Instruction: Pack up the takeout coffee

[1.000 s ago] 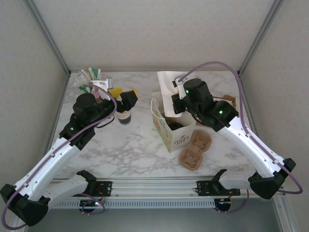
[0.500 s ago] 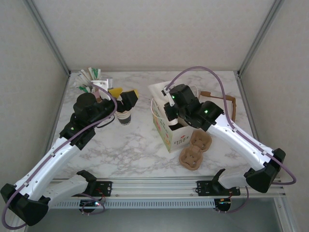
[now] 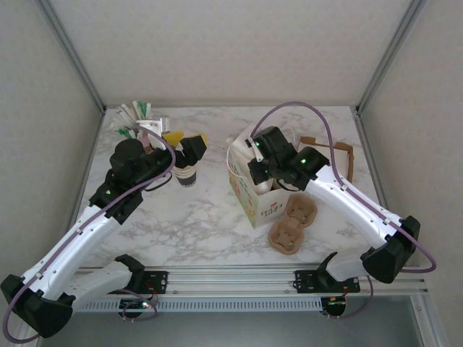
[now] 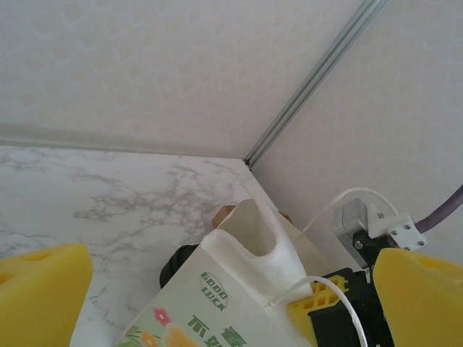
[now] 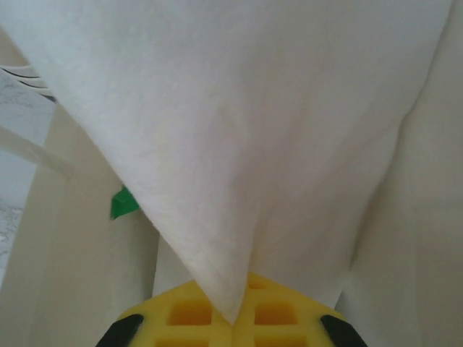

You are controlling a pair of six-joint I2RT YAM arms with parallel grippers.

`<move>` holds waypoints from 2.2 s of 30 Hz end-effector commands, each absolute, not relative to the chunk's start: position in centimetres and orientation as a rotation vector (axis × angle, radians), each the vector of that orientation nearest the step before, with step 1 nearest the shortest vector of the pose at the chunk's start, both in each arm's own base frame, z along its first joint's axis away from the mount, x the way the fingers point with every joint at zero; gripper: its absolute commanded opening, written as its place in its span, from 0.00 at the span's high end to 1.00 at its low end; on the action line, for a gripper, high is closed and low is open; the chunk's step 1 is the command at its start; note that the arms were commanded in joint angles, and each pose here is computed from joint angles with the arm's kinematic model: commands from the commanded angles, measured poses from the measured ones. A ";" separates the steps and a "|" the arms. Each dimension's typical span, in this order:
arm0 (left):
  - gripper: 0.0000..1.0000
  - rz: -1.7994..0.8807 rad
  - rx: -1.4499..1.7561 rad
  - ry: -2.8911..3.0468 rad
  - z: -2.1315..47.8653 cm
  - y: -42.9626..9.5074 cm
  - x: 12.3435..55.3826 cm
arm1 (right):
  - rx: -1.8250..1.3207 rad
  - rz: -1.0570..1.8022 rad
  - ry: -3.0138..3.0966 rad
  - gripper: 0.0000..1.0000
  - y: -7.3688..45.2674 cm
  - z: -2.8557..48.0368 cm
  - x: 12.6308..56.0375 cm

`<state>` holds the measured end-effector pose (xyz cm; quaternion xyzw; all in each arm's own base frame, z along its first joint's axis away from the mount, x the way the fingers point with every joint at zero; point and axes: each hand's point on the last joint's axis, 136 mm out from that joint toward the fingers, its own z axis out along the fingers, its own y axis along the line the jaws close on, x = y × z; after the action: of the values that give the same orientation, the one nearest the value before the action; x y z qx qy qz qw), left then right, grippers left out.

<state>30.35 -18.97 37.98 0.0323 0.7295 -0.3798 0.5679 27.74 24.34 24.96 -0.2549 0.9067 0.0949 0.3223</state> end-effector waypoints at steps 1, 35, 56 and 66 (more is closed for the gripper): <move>0.00 -0.893 0.090 1.695 38.8 -19.1 30.1 | -0.669 0.271 2.442 1.00 24.0 24.1 26.8; 0.00 -0.894 0.091 1.707 38.7 -19.4 30.6 | -0.393 0.349 2.473 0.77 25.5 28.2 32.6; 0.00 -0.905 0.071 1.670 39.9 -18.9 30.0 | -0.338 0.485 2.434 0.74 24.9 30.4 31.1; 0.00 -0.893 0.002 1.530 42.3 -16.1 27.6 | -0.332 0.659 2.178 0.49 23.1 37.2 27.7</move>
<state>28.53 -17.24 40.72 0.0196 0.6966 -0.3848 0.6052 28.49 23.35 35.32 -0.1281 0.8848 0.2390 0.3789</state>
